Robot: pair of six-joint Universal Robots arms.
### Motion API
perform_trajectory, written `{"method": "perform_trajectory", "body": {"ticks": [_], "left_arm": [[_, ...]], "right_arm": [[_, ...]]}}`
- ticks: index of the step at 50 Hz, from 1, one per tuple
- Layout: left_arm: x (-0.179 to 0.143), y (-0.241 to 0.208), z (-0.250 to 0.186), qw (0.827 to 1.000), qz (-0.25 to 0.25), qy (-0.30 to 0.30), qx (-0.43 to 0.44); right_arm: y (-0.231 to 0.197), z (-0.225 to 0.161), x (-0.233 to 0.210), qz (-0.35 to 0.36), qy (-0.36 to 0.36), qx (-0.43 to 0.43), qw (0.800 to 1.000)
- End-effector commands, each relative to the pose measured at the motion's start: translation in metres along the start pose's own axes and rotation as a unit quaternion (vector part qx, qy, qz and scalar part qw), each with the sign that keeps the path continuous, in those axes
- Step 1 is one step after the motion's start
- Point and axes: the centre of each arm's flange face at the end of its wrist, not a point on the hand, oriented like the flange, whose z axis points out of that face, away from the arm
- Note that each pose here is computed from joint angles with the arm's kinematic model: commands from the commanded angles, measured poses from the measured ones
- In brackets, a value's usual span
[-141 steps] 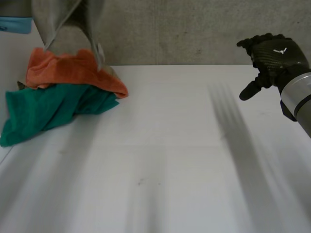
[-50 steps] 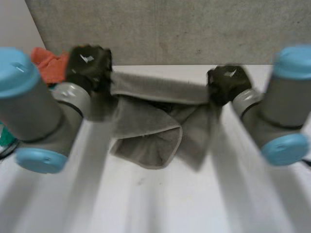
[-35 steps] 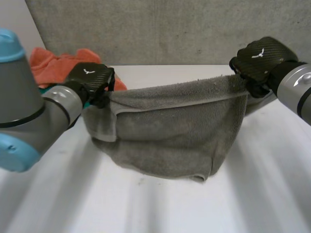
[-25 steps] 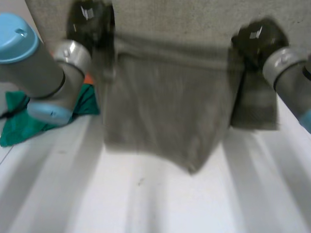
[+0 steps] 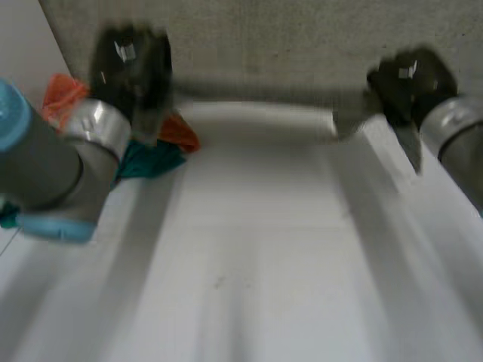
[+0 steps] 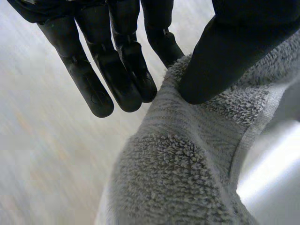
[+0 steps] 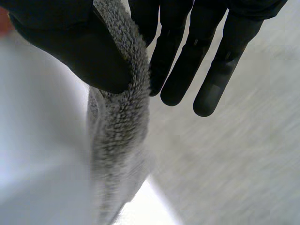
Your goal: Fold the laundry.
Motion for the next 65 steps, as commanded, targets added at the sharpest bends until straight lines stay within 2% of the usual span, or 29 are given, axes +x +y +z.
{"method": "perform_trajectory", "body": {"ticks": [1,6,12,22,34,48,65], "left_arm": [[0.031,0.1,-0.045,0.984,0.02,0.055,-0.171],[0.039,0.137,-0.051,0.971,0.072,0.079,-0.214],[0.037,0.138,-0.054,0.967,0.107,0.085,-0.215],[0.018,0.099,-0.089,0.97,0.108,0.066,-0.208],[0.026,0.122,-0.117,0.95,0.098,0.101,-0.28],[0.021,0.154,-0.099,0.944,0.086,0.104,-0.302],[0.025,0.162,-0.073,0.95,0.08,0.106,-0.282]], "right_arm": [[0.071,-0.01,-0.043,0.015,-0.079,-0.129,0.988],[0.097,-0.012,-0.063,0.017,-0.1,-0.158,0.982],[0.108,-0.017,-0.069,0.025,-0.097,-0.161,0.982],[0.121,-0.028,-0.079,0.026,-0.102,-0.17,0.98],[0.121,-0.029,-0.08,0.027,-0.104,-0.171,0.979],[0.123,-0.032,-0.084,0.024,-0.108,-0.174,0.978],[0.125,-0.032,-0.083,0.022,-0.108,-0.176,0.978]]}}
